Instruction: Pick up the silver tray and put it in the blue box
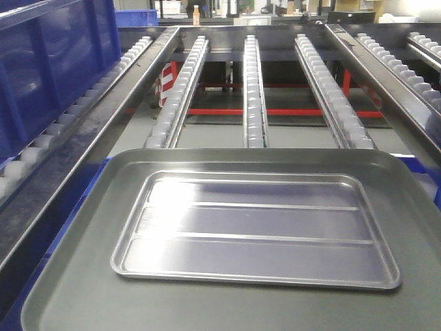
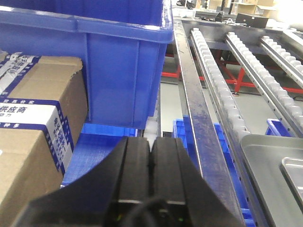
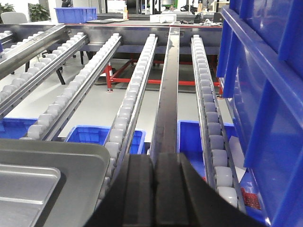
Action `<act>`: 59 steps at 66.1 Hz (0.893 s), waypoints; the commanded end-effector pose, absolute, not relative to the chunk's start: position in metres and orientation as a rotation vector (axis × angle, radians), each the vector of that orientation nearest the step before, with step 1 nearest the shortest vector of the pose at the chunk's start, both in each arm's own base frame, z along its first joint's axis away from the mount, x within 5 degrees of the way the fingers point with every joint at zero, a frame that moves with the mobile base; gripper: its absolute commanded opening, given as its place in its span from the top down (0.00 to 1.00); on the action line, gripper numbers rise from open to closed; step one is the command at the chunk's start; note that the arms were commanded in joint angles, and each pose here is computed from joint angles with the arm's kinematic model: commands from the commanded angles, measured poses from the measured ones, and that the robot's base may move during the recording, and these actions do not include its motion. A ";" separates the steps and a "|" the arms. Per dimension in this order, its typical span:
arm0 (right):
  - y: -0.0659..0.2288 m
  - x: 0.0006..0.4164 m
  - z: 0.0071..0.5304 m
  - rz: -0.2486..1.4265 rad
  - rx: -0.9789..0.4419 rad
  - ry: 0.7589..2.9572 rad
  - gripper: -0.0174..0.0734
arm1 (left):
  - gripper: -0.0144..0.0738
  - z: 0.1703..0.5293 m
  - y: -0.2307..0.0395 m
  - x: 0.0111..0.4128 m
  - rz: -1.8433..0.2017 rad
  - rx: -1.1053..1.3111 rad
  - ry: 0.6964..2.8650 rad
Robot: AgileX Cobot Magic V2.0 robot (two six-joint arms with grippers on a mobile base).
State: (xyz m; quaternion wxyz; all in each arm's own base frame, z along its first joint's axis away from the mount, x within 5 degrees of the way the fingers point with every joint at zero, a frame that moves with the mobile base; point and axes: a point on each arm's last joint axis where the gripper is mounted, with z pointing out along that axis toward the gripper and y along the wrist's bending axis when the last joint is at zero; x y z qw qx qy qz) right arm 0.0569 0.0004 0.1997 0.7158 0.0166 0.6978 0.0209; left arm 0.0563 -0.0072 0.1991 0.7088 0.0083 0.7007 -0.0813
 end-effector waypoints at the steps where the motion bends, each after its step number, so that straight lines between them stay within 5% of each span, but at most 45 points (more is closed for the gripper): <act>1: 0.000 0.055 0.209 0.037 0.034 1.427 0.75 | 0.96 0.209 -0.007 0.054 -0.189 0.012 1.445; 17: 0.000 0.050 0.230 0.040 0.036 1.286 0.75 | 0.95 0.223 -0.006 0.052 -0.199 0.004 1.403; 27: 0.000 0.039 0.277 0.044 0.032 1.234 0.75 | 0.95 0.276 -0.005 0.038 -0.150 0.051 1.324; 45: 0.000 0.052 0.337 0.047 0.029 1.325 0.71 | 0.94 0.339 -0.006 0.048 -0.114 0.078 1.564; 53: 0.001 0.070 0.345 0.054 0.024 1.384 0.54 | 0.80 0.350 -0.010 0.069 -0.141 0.074 1.636; 59: 0.004 0.080 0.345 0.085 -0.002 1.425 0.39 | 0.60 0.356 -0.016 0.085 -0.165 0.121 1.677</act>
